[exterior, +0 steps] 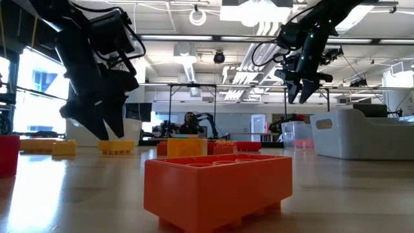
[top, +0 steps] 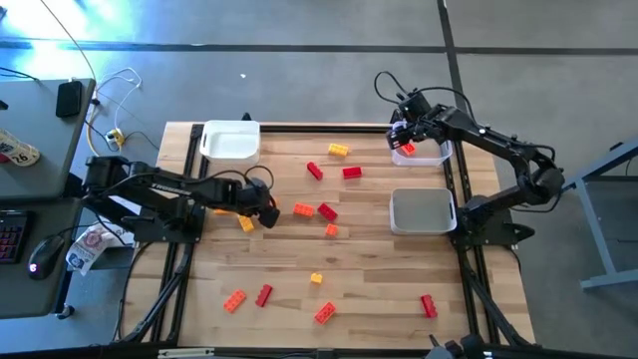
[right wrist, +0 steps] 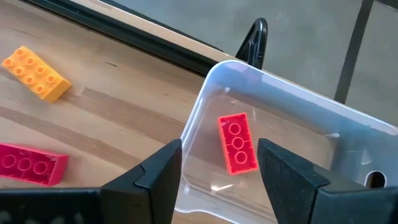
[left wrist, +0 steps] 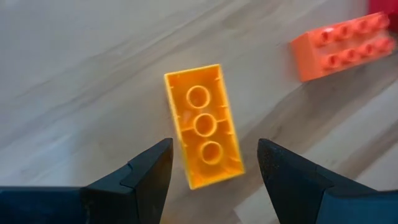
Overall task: Sort & place blocks by color
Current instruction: Put the yellow game piece into the white bin
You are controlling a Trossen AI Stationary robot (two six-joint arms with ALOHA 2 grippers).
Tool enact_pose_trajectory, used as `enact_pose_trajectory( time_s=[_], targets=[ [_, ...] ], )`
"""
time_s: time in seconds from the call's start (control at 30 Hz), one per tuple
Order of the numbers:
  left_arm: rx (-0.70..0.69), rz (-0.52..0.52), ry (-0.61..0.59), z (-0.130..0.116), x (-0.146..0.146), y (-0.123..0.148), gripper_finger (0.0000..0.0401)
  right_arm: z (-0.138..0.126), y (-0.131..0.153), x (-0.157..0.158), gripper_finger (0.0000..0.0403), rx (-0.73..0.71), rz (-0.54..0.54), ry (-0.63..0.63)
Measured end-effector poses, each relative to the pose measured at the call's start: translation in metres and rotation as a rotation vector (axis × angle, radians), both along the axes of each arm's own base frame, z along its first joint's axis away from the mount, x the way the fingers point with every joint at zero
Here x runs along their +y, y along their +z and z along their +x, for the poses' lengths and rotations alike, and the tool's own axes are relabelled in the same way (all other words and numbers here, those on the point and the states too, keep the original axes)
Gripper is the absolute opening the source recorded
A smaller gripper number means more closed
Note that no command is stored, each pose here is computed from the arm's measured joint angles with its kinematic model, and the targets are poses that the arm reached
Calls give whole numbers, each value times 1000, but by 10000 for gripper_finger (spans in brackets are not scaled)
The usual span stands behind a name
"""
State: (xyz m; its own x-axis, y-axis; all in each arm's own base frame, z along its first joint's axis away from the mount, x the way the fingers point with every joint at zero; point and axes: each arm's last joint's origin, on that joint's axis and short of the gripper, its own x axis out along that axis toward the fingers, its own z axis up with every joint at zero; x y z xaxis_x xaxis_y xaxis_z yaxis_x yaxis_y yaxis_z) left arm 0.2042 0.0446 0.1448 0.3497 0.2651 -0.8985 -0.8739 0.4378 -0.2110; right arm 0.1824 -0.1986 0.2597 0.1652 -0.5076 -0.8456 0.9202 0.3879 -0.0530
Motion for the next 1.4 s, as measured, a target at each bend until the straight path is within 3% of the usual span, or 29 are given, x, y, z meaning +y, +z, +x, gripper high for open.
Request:
enact_pose_trajectory(
  time_s=[0.43,0.77,1.1,1.4],
  targets=[
    [117,53,-52,3,2,-17,212,5,0,5,197,-15,8,7],
    [146,84,-130,4,3,-18,109,32,0,35,197,-39,21,116],
    [140,87,-133,1,7,-15,110,51,0,64,197,-52,29,217],
    [46,142,-106,-8,22,8,111,66,0,91,197,-85,41,287]
  ],
)
